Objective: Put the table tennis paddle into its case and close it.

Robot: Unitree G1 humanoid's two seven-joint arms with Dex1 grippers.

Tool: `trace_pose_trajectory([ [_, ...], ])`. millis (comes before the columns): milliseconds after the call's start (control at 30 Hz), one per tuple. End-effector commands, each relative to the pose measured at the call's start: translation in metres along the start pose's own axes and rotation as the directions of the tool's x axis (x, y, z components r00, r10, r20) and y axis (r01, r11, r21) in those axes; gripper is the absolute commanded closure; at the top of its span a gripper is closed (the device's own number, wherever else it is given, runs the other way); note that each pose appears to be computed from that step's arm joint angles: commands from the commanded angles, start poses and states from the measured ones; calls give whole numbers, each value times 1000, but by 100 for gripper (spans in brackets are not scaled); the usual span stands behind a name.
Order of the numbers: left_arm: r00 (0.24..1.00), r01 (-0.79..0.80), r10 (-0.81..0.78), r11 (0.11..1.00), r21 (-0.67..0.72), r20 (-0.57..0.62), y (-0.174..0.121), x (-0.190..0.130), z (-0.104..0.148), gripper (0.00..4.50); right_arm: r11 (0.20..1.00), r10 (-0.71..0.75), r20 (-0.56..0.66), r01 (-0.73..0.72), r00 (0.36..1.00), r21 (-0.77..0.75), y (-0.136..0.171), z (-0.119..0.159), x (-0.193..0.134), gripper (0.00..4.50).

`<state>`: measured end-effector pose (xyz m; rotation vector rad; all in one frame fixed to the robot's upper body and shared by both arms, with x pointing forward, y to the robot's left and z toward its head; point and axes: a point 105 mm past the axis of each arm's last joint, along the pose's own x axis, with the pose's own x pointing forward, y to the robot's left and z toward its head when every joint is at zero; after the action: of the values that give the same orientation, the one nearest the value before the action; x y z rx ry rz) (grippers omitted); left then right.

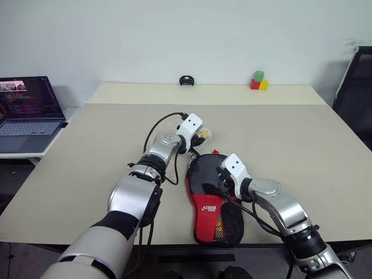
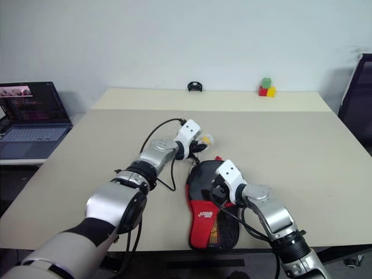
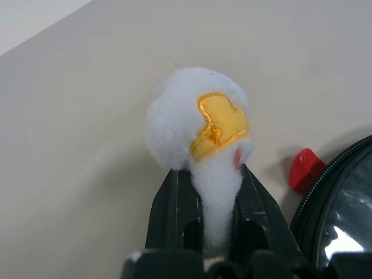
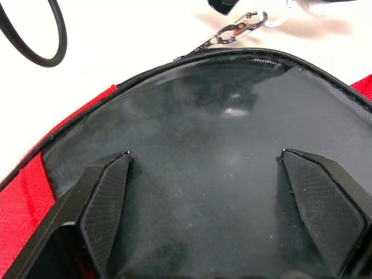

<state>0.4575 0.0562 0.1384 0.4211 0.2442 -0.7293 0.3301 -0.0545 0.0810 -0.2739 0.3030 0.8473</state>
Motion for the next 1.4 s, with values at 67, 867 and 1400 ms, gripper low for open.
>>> trace_pose_trajectory([
  [67, 995, -36, 28, 996, 84, 92, -5, 7, 39, 438, 997, 41, -146, -31, 988, 66, 20, -41, 6, 0],
  [867, 981, -103, 34, 928, 358, 193, -69, 37, 102, 438, 991, 12, -171, 12, 985, 137, 46, -50, -4, 0],
  [1400, 982, 155, -184, 892, 425, 28, -124, 51, 58, 438, 988, 3, -171, 24, 985, 154, 51, -51, -4, 0],
])
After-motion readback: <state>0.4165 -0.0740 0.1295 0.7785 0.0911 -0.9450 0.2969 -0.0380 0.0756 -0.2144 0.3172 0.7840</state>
